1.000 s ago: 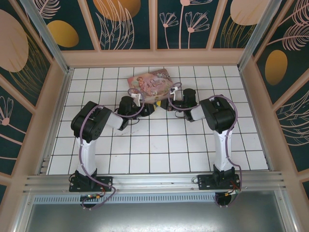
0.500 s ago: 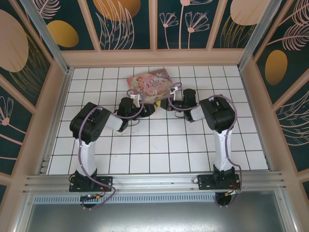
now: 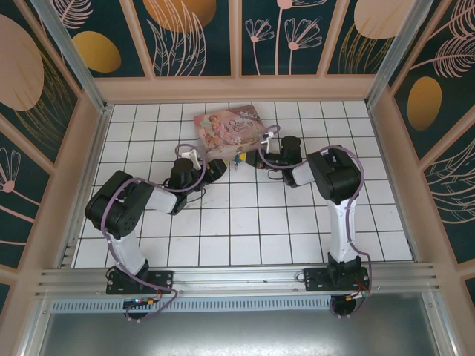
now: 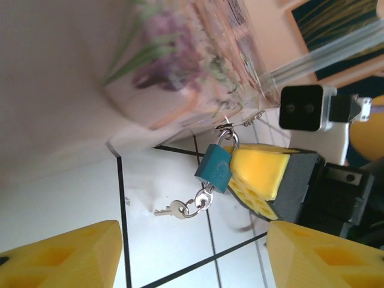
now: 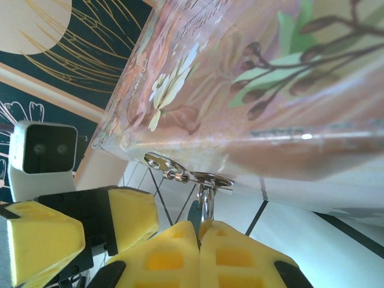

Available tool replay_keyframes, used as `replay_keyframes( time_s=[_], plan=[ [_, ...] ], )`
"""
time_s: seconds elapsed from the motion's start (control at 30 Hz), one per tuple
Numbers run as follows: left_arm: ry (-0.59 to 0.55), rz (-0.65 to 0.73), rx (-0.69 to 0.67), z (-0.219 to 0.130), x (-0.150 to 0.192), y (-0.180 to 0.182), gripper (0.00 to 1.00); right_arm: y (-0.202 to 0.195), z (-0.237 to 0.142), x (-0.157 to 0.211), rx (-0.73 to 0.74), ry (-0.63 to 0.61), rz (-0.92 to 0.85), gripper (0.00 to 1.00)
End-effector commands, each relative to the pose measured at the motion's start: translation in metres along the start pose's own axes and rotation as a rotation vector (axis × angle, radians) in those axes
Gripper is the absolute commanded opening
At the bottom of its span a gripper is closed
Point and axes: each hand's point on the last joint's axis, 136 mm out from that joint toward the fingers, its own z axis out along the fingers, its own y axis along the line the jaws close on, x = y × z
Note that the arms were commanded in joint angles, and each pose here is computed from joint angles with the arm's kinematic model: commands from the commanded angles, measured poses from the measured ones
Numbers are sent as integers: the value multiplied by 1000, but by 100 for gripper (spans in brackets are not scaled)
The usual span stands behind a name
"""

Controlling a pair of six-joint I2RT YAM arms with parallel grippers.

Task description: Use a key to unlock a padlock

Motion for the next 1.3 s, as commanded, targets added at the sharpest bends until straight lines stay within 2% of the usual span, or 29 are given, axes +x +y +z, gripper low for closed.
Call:
replay_keyframes(
  time_s=[0.0, 0.13, 0.33, 0.67, 1.27],
  plan=[
    [-67, -79, 124, -6, -10, -24, 61, 9, 8, 20, -61, 71, 86, 0],
    [-65, -99, 178, -2, -1, -33, 58, 11, 12, 21, -72, 74, 96, 0],
    [-69, -118, 172, 7, 10, -27, 55, 13, 13, 23, -76, 76, 101, 0],
    [-73, -118, 142, 21, 15, -15, 50, 18, 15, 24, -96, 79, 107, 0],
    [-70, -126, 170, 40, 14, -21, 39, 18, 19, 28, -96, 86, 113, 0]
  ],
)
